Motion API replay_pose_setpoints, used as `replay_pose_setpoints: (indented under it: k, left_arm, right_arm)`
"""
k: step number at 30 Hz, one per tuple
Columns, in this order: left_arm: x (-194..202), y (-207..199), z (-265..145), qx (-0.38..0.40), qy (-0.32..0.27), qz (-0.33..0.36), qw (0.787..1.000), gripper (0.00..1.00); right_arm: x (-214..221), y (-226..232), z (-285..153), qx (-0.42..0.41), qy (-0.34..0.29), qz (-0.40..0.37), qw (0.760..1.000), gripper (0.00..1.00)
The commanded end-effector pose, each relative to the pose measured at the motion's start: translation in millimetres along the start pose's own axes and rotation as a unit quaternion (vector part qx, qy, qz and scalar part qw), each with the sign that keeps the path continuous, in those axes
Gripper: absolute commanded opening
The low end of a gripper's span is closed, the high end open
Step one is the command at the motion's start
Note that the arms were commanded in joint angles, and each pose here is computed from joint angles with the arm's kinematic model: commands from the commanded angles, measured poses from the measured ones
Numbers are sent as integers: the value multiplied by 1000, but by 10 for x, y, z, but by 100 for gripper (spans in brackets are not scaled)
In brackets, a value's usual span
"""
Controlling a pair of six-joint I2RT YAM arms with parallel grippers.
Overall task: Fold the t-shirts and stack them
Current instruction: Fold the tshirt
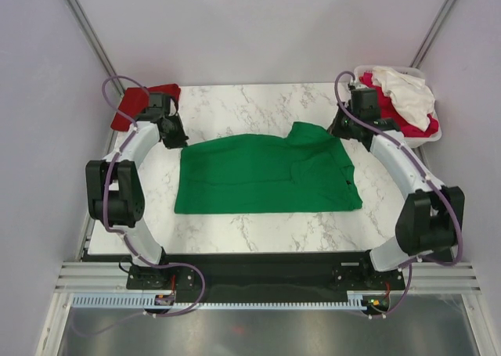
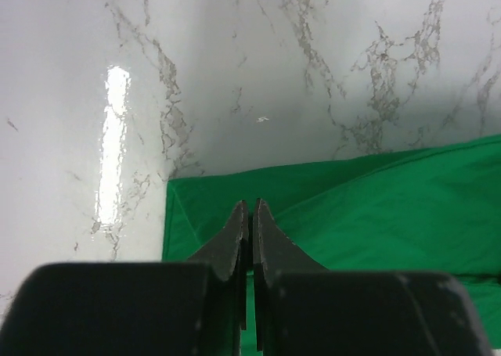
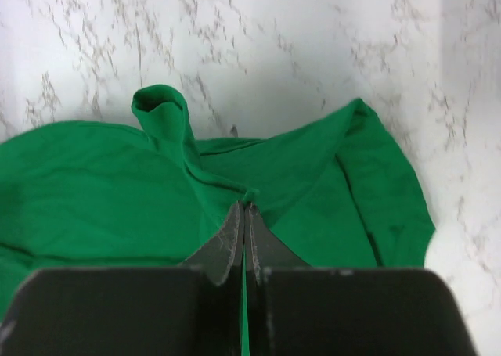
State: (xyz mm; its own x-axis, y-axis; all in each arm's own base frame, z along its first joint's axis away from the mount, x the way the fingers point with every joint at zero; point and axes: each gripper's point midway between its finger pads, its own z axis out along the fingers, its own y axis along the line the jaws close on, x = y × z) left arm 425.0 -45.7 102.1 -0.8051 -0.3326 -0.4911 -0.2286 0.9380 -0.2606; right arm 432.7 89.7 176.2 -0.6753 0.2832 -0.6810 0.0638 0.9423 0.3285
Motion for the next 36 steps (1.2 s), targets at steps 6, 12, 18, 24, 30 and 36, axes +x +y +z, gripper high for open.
replay_pose_setpoints:
  k: [6,12,18,24,30,36]
  left_arm:
    - [-28,247,-112,-34,-12,41,998,2]
    - [53,342,-135,-46,-4,38,998,2]
    - [166,378,-186,-49,3,39,998,2]
    - [278,409,-255,-50,7,35,998,2]
    - [482,469,-348,-56,24,29,998,2]
    - [734,785,-493,-137,48,16,989,62]
  right_arm:
    - [386,-122,-514,-1,-3,-16,1000,0]
    - [456,-317,-741,42,-17,-24,999,0]
    - [621,-434,-907,64,-17,-12,998,0]
    - [817,-532,-990,77,-7,-1,997,0]
    - [1054,-771,-1086,129,-3,27,991,0]
    - [1163,-935,-1197,183,-10,92,979,58]
